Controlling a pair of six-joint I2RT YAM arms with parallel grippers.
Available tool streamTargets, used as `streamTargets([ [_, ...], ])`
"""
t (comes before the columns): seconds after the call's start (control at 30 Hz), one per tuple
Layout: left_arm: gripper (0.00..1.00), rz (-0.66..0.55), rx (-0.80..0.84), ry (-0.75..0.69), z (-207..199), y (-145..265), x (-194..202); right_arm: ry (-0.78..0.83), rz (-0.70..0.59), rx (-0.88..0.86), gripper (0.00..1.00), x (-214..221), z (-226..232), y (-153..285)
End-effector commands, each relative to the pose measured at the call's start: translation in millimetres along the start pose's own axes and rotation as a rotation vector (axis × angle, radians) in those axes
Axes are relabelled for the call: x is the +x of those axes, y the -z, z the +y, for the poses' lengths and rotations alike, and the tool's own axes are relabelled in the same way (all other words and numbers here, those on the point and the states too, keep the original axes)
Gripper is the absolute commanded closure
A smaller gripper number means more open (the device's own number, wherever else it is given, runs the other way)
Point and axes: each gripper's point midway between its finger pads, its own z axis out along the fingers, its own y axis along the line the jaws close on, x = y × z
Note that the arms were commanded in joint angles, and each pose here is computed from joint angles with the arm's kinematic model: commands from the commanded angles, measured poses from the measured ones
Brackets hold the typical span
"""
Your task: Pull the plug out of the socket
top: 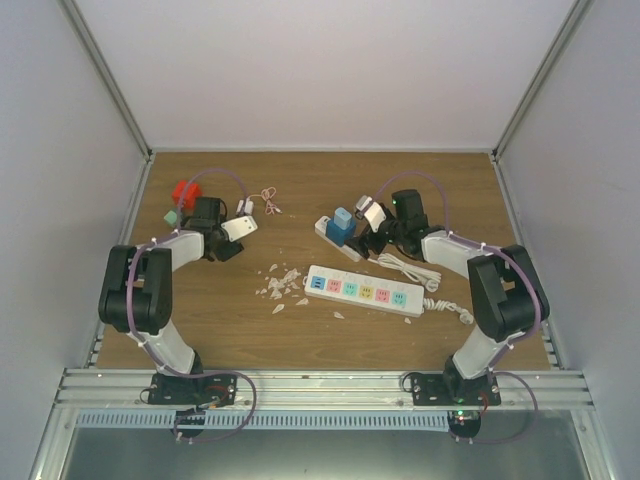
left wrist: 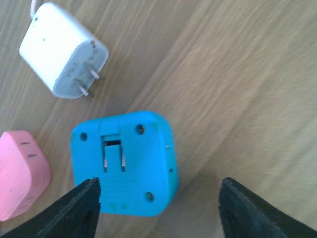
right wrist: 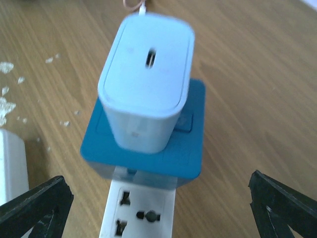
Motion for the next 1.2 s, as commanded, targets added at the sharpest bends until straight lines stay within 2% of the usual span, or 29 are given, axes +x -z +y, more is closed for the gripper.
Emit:
streamTargets([
  [0.0,0.30,-0.161,0.105,0.026,-5,35,-41,0.014,-0.147,0.045,0.02,-30,-14,1],
  [0.1,0.27,-0.254,0.130,0.021,-5,59,-69,-0.018,-0.149,0.025,0.02,-29,-12,-6],
  [0.37,0.25,-0.479,0.231,0.076,-3,113,-139,-0.060,-0.137,0.018,0.04,-18,-4,-26],
  [0.57,0.25,-0.588,0.339,0.106,-20,134,-178,-0.047,-0.184,0.038,0.10,-17,0,-34],
  [0.7,0.25,-0.613,0.418,0.154,-36,136,-205,-0.052,-0.199,0.034,0.17,-17,5,-42],
  [0.87,0.18,-0.628,0.526,0.222,-59,132,-231,-0.057,-0.228,0.023,0.29,-22,19,-49],
  [0.97,0.17,-0.631,0.540,0.229,-70,129,-239,-0.069,-0.243,0.010,0.35,-27,29,-53],
  [1.17,0.17,-0.608,0.437,0.232,-88,114,-241,-0.059,-0.270,-0.033,0.37,-37,56,-61],
])
